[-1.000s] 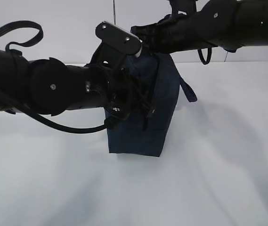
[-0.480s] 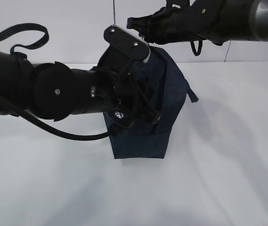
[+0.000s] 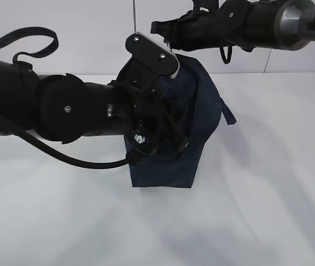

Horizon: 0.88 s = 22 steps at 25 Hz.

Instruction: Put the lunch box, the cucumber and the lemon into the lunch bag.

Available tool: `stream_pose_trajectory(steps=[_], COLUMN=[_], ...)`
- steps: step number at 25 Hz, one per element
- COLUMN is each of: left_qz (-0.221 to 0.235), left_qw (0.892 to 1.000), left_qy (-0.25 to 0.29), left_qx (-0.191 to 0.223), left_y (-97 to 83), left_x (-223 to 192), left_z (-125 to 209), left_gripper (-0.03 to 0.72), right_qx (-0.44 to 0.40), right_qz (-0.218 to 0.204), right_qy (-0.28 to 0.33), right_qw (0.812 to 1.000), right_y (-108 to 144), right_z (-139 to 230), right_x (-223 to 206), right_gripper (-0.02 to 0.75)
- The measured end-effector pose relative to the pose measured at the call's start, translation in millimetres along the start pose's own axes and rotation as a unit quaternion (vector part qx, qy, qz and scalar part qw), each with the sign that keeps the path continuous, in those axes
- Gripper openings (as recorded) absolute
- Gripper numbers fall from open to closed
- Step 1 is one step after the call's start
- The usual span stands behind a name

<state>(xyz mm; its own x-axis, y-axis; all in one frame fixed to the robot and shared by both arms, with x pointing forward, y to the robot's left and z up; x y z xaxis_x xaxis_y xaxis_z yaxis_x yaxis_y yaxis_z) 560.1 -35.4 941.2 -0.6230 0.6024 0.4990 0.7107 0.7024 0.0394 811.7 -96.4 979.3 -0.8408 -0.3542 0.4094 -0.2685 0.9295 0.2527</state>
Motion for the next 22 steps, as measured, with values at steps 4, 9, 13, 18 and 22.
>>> stream_pose_trajectory(steps=[4, 9, 13, 18, 22], left_qz=[0.004, 0.012, 0.026, 0.039, 0.032], left_qw=[1.0, 1.0, 0.999, 0.997, 0.996], left_qy=[0.008, 0.022, 0.041, 0.061, 0.066], left_qx=[-0.003, -0.006, -0.008, 0.01, 0.057], left_y=[-1.5, -4.0, -9.3, -13.7, -6.6], left_x=[0.0, 1.8, 10.3, 17.1, 17.4], left_z=[3.1, 6.8, 8.3, 11.4, 12.3], left_gripper=[-0.008, -0.008, -0.008, -0.008, 0.059], right_qx=[-0.005, -0.002, 0.009, 0.013, 0.021], right_qz=[0.009, 0.008, -0.002, -0.004, -0.006], right_qy=[0.005, 0.05, 0.081, 0.086, 0.08], right_qw=[1.0, 0.999, 0.997, 0.996, 0.997], right_y=[-15.3, -28.5, -25.9, -25.0, -22.9], right_z=[2.1, 14.9, 25.9, 26.7, 20.4], right_x=[-6.1, -4.0, -2.5, -1.6, 2.5], right_gripper=[0.0, 0.0, 0.0, 0.0, 0.0])
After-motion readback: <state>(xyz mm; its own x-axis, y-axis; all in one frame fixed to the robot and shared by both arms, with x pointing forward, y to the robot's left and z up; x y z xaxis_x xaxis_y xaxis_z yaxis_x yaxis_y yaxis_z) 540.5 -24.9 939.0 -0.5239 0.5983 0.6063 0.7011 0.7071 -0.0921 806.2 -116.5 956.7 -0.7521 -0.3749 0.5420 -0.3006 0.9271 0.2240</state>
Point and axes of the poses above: a point on each arm's last joint axis where the gripper is mounted, x pointing back along that axis away from the gripper, y along the wrist's bending axis when the last joint is at zero, z = x × y, the point moved 9 cm from there along -x, pointing out along that axis toward the gripper, and after that the axes turned 4 degrees about x, right-handed, at the moved point
